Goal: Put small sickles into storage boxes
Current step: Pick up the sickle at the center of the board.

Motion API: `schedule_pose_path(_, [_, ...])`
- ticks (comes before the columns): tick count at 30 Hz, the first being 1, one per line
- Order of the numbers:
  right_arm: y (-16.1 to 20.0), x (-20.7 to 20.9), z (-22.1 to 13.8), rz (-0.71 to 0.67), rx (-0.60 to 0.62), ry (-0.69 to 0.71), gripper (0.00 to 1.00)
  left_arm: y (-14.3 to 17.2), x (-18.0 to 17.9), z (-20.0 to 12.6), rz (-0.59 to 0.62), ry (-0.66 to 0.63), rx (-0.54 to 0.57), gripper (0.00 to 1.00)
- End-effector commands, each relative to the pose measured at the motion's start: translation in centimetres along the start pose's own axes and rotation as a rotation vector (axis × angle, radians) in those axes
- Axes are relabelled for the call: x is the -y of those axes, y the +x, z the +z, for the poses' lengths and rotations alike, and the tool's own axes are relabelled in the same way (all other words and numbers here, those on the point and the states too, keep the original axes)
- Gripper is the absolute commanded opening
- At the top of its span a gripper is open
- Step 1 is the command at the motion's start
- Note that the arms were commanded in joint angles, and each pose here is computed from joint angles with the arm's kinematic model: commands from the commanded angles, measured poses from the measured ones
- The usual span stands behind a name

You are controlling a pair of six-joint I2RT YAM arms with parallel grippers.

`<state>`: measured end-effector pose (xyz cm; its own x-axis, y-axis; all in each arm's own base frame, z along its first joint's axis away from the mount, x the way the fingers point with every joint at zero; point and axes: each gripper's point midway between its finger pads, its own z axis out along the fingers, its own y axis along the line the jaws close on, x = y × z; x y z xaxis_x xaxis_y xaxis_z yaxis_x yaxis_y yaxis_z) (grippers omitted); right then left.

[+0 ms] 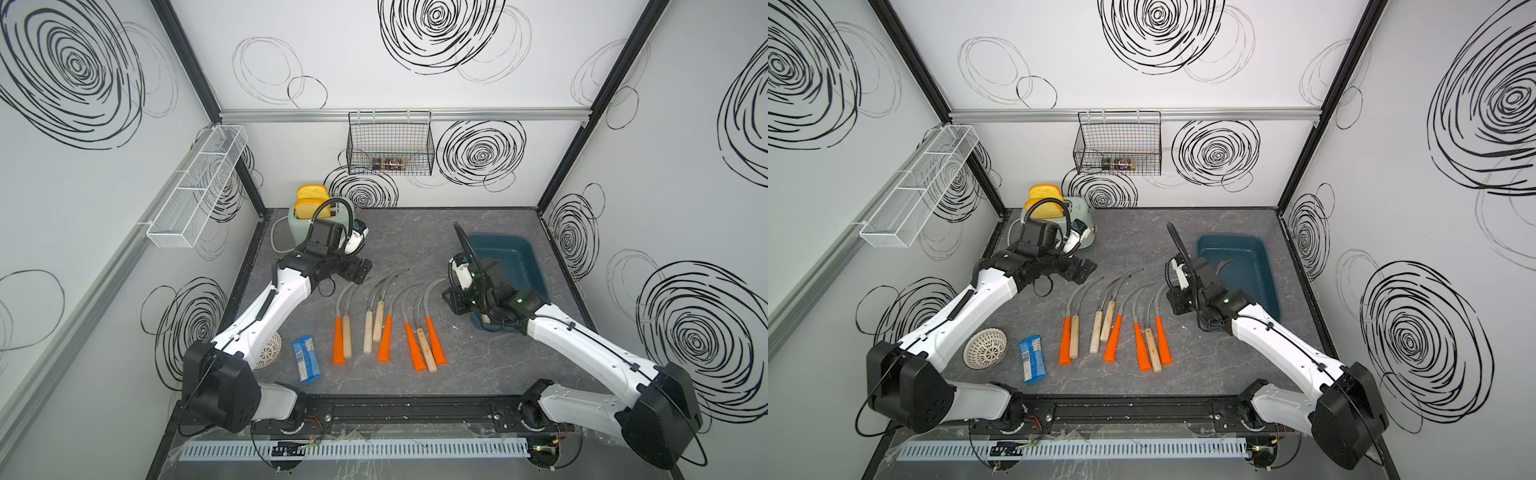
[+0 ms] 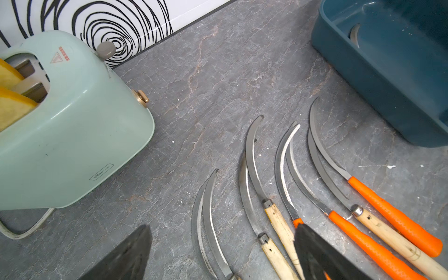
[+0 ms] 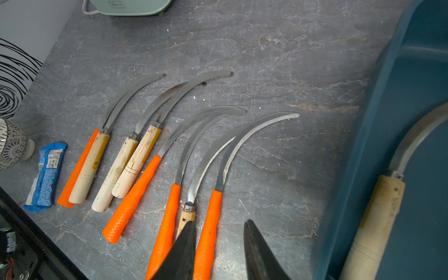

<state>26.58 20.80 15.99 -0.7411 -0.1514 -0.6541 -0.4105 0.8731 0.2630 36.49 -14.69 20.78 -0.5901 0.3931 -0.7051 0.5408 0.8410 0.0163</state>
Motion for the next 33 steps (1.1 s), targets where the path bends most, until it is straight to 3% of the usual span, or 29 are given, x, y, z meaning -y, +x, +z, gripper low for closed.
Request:
schedule_pose_path(1, [-0.5, -0.6, -0.4, 0.003, 0.043, -0.032, 0.37, -1.5, 0.4, -1.0, -0.002, 0.011, 0.055, 0.96])
schedule_pose_path(16, [0.2, -1.3, 0.8, -0.026, -0.002, -0.073, 0.35, -1.3, -2.0, -4.0, 0.002, -0.097, 0.144, 0.96])
schedule_pose_path(26, [1.6, -1.5, 0.9, -0.003, -0.057, -0.095, 0.35, 0.7, -0.7, -3.5, 0.002, -0.014, 0.102, 0.96])
schedule_pose_path(33, [4.1, -1.0, 1.3, 0.050, -0.141, -0.076, 0.39, 0.2, -0.5, -3.8, -0.005, -0.008, 0.143, 0.96])
